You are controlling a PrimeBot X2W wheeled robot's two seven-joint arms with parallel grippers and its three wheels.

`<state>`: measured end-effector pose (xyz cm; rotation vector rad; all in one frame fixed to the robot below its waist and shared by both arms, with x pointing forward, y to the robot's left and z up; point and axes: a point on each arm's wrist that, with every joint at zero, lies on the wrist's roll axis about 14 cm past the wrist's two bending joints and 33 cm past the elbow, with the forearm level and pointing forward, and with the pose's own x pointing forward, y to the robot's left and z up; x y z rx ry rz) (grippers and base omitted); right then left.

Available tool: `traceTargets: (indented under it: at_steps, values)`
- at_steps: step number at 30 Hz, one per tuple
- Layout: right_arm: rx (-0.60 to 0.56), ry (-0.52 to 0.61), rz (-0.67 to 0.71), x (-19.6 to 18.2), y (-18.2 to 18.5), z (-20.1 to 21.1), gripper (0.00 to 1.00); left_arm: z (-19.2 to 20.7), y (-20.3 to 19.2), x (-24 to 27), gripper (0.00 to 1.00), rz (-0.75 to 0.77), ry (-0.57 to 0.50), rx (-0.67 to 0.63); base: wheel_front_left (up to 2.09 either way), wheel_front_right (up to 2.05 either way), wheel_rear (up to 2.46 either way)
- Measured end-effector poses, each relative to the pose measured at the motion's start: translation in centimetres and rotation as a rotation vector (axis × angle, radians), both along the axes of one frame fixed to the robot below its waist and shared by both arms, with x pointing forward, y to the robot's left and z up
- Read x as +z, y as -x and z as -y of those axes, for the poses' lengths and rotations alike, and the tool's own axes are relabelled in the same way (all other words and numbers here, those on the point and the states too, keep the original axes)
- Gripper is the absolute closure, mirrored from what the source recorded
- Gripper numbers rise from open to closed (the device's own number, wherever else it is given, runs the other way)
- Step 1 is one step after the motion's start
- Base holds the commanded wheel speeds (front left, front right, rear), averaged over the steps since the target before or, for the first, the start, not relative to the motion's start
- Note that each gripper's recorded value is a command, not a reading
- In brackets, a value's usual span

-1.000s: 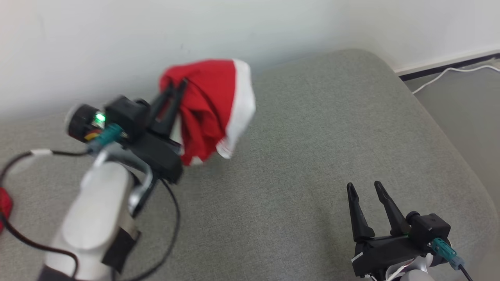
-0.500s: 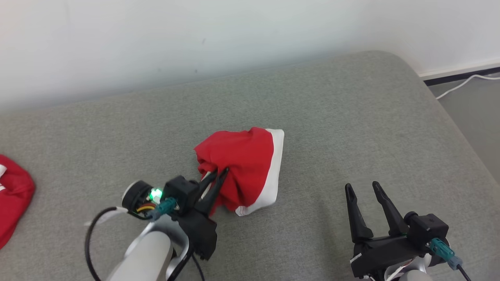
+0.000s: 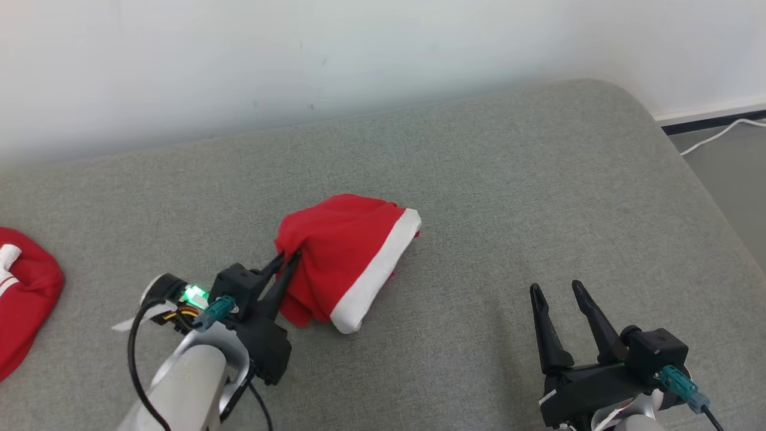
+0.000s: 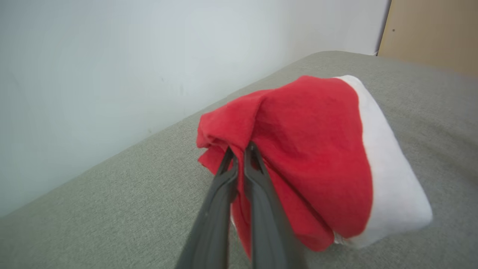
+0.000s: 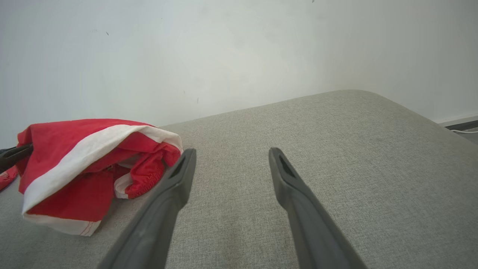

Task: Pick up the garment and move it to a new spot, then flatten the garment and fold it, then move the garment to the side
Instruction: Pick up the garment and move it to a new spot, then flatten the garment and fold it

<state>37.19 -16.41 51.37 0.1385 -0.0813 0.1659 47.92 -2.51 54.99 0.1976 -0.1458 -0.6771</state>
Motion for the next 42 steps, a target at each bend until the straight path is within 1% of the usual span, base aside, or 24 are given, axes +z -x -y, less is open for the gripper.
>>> traceTargets:
  at_steps: [5, 6, 7, 8, 12, 16, 19, 25, 31, 33, 38, 42]
  values:
    - [0.001, -0.001, -0.004, -0.1, 0.1, 0.0, 0.00, -0.5, -0.5, -0.6, 1.00, 0.009, -0.050, 0.007, 0.00, 0.00, 0.00]
    - [0.001, -0.002, -0.004, -0.1, 0.1, 0.0, 0.00, -0.6, -0.6, -0.8, 0.75, 0.009, -0.053, 0.018, 0.00, 0.00, 0.00]
    - [0.001, -0.005, -0.004, -0.1, 0.0, 0.0, 0.00, -0.7, -0.6, -0.8, 0.54, 0.010, -0.049, 0.024, 0.00, 0.00, 0.00]
    - [0.002, -0.005, -0.004, -0.1, 0.0, -0.1, 0.00, -0.7, -0.6, -0.8, 0.00, 0.007, -0.042, 0.031, 0.00, 0.00, 0.00]
    - [0.004, -0.007, -0.003, -0.1, -0.2, -0.1, 0.00, -1.6, -0.6, -0.9, 0.00, -0.013, 0.018, 0.098, 0.00, 0.00, 0.00]
    - [0.016, -0.009, 0.001, 0.0, -0.5, -0.5, 0.00, -3.0, -0.1, 0.5, 0.00, 0.014, 0.110, 0.174, 0.00, 0.00, 0.00]
    - [0.032, -0.007, 0.001, 0.0, -0.8, -1.0, 0.00, -3.1, 1.4, 0.7, 0.00, 0.006, 0.173, 0.179, 0.00, 0.00, 0.00]
    - [0.067, -0.004, 0.012, 0.3, -1.1, -2.1, 0.00, -3.3, 4.9, 0.6, 0.00, -0.005, 0.250, 0.181, 0.00, 0.00, 0.00]
    - [0.089, -0.005, 0.009, 0.1, -1.2, -2.8, 0.00, -2.0, 7.7, -2.5, 0.00, -0.104, 0.240, 0.143, 0.00, 0.00, 0.00]
    - [0.090, -0.005, 0.007, 0.1, -1.2, -2.8, 0.00, -1.9, 7.8, -2.8, 0.00, -0.114, 0.239, 0.139, 0.00, 0.00, 0.00]
    - [0.086, -0.005, 0.003, 0.0, -1.2, -2.6, 0.00, -0.8, 8.5, -4.9, 0.00, -0.161, 0.192, 0.109, 0.00, 0.00, 0.00]
    - [0.067, -0.002, 0.001, 0.0, -0.9, -1.9, 0.00, -0.1, 8.1, -5.2, 0.00, -0.166, 0.177, 0.098, 0.00, 0.00, 0.00]
